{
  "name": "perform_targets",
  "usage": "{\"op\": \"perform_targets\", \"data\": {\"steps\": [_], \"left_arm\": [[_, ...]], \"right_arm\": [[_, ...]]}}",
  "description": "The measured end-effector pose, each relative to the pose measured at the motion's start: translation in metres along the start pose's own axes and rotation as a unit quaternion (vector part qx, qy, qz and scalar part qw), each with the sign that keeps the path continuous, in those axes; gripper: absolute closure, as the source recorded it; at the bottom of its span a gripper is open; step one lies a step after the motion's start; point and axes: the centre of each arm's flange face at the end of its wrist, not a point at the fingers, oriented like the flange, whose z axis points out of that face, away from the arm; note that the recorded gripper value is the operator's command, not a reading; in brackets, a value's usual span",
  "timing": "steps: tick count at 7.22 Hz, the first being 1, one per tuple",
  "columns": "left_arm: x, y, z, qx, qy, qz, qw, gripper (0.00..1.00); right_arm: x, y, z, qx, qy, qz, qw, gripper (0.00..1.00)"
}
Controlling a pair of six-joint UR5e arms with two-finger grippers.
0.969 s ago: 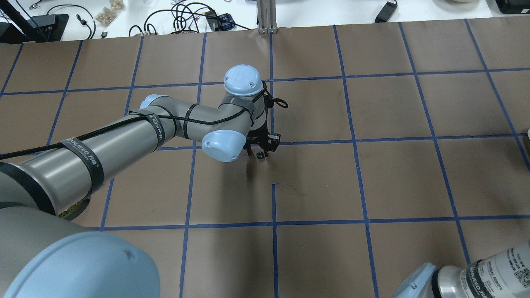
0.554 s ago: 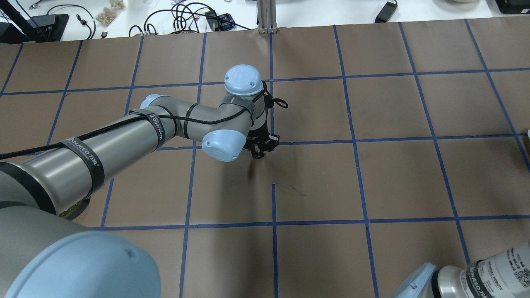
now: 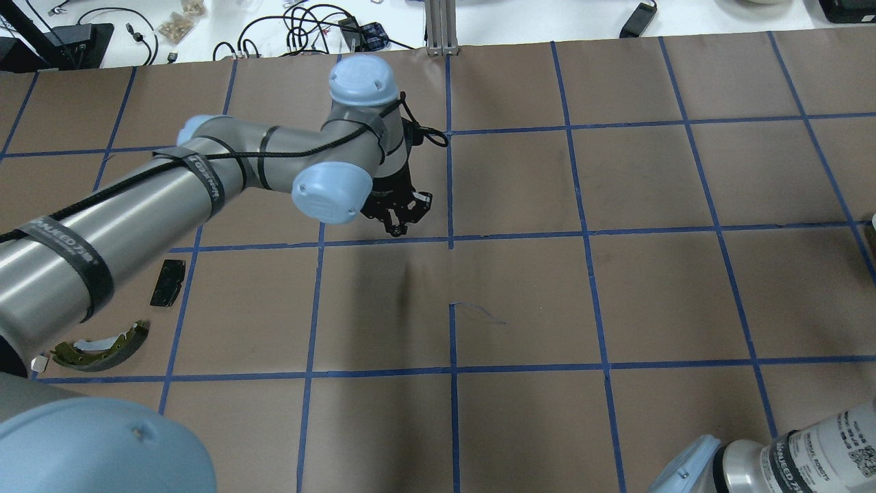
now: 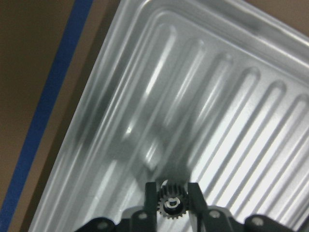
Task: Place bearing gear from tray to pile
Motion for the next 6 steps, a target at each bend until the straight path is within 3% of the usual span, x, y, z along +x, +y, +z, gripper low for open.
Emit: {"op": "perform_targets", "data": {"steps": [2, 3, 6], "left_arm": [[-0.103, -0.008, -0.048, -0.019, -0.021, -0.032, 0.9991, 1.0], [-0.154, -0.005, -0.058, -0.024, -0.034, -0.047, 0.998, 1.0], [-0.285, 0.022, -0.062, -0.035, -0.041, -0.056, 0.997, 1.0]], "right_arm": [[-0.024, -0.027, -0.04, 0.003, 0.017, 0.007, 0.9998, 0.76], [-0.052, -0.059, -0.061, 0.006, 0.023, 0.011, 0.9996, 0.76], [-0.193, -0.203, -0.093, 0.021, 0.028, 0.037, 0.9987, 0.75]]}}
